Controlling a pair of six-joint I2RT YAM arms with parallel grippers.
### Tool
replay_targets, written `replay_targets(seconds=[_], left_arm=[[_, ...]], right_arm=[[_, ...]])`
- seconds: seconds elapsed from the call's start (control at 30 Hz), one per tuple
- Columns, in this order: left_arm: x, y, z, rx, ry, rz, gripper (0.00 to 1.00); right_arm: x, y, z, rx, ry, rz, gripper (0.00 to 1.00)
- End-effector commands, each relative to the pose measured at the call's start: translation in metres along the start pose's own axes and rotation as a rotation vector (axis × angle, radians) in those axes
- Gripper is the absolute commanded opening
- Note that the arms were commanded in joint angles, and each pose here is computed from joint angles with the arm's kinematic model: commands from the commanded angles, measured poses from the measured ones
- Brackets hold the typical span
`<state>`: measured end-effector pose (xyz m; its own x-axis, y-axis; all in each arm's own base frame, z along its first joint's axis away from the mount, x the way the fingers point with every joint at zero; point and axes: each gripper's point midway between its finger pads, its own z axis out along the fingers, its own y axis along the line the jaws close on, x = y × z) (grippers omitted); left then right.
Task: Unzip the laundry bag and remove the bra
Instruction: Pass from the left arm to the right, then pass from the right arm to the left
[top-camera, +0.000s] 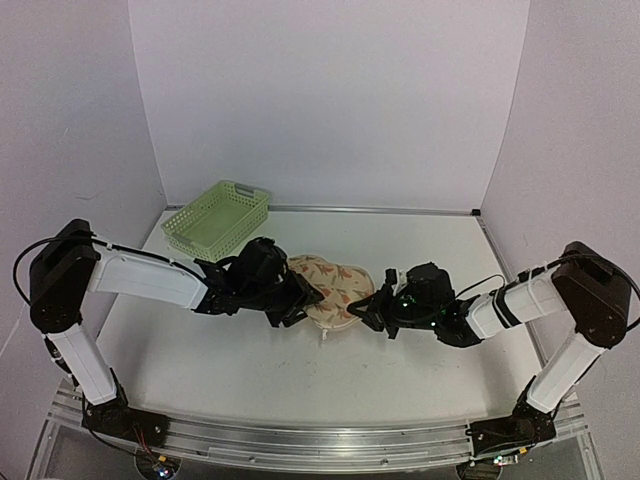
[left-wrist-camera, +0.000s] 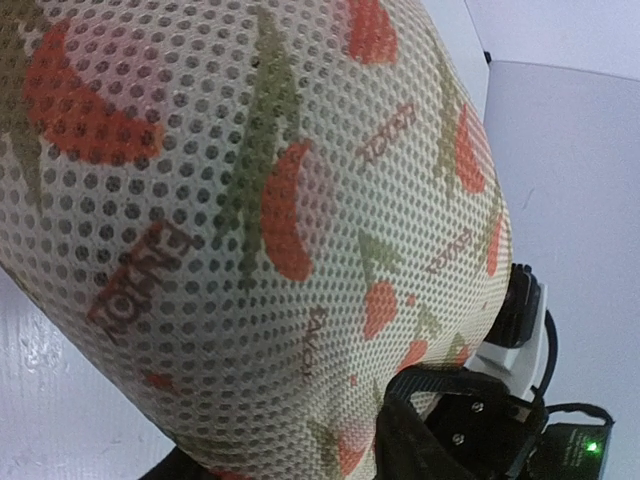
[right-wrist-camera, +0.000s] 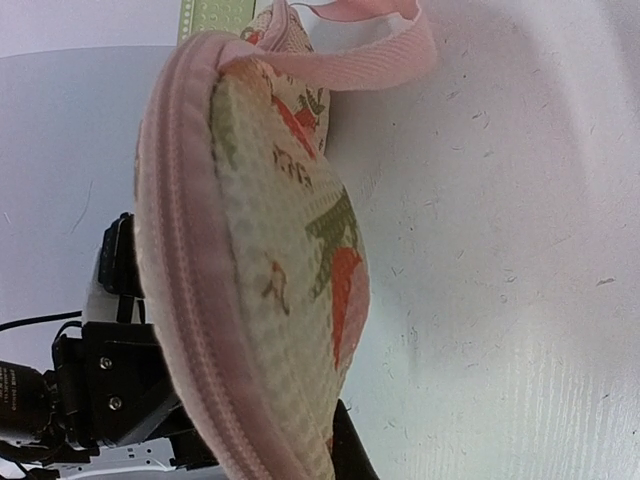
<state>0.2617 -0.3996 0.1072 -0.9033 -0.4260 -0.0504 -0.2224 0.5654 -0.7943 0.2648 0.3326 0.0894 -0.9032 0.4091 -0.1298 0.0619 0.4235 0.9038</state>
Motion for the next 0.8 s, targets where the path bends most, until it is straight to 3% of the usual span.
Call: replay_targets(seconds=[0.0,0.17,0.6,0.7,0.77], left_arm=[[-0.004,-0.039,-0.02,0.124,-0.035,0.082,0.55],[-0.009,-0.025,-0.036,0.098,-0.09,0.179,0.69],[-0.005,0.0,-0.049,0.042,-0.084,0.316,0.72],[-0.005,-0.004,-0.051,0.051,-0.087,0.332,0.66],[-0.006,-0.004,-0.051,0.052,-0.09,0.336,0.53]], right_arm=[[-0.003,0.079,-0.014,-0.233,0.003,-0.111,0.0],[0.001,0.082,-0.017,-0.23,0.025,-0.14,0.0],[0.007,0.096,-0.031,-0.237,0.059,-0.205,0.0],[0.009,0.093,-0.031,-0.225,0.067,-0.209,0.0],[0.01,0.092,-0.031,-0.222,0.073,-0.207,0.0]])
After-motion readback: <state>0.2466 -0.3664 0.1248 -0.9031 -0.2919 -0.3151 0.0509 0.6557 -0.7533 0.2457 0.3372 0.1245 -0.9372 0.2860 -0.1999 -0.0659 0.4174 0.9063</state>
